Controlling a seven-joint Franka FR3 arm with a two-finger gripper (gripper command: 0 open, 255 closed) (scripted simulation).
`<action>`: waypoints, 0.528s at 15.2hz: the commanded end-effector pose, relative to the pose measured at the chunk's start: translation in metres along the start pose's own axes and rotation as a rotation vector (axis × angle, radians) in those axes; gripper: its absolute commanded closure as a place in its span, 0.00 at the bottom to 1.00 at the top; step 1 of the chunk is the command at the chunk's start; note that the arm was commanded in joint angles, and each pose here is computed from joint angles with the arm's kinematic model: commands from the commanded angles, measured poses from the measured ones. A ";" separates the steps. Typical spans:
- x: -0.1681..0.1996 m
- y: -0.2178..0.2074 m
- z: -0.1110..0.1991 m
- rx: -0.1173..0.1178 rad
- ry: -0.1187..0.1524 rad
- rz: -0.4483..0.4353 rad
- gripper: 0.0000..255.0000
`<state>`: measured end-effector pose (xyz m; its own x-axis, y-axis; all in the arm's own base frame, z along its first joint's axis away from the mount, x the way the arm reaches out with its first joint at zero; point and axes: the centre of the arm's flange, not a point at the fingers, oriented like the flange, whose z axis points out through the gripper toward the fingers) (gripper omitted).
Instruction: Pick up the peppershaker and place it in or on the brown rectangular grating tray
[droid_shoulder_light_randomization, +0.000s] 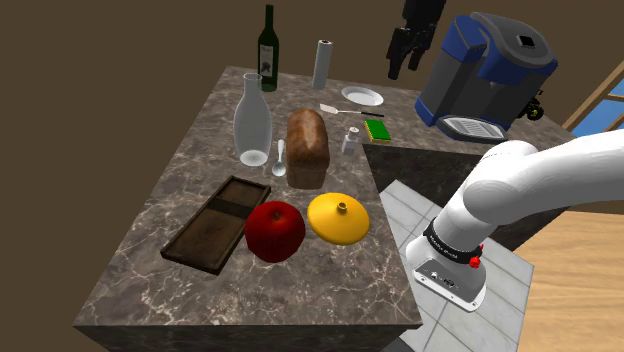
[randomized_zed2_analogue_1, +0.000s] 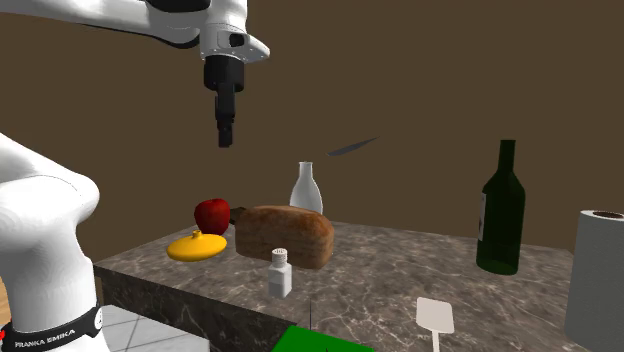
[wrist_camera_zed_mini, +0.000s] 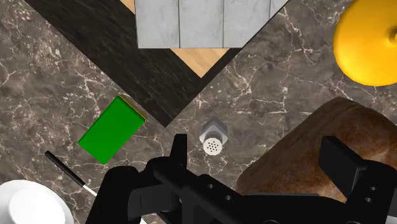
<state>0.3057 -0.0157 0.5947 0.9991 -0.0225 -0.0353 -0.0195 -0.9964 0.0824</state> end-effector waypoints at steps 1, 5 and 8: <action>0.000 0.000 0.000 0.000 0.000 0.000 0.00; 0.024 0.008 0.047 0.014 0.004 -0.010 0.00; 0.042 0.013 0.081 0.025 0.008 -0.017 0.00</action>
<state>0.3387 -0.0309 0.5234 0.9995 -0.0075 -0.0322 -0.0055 -0.9982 0.0605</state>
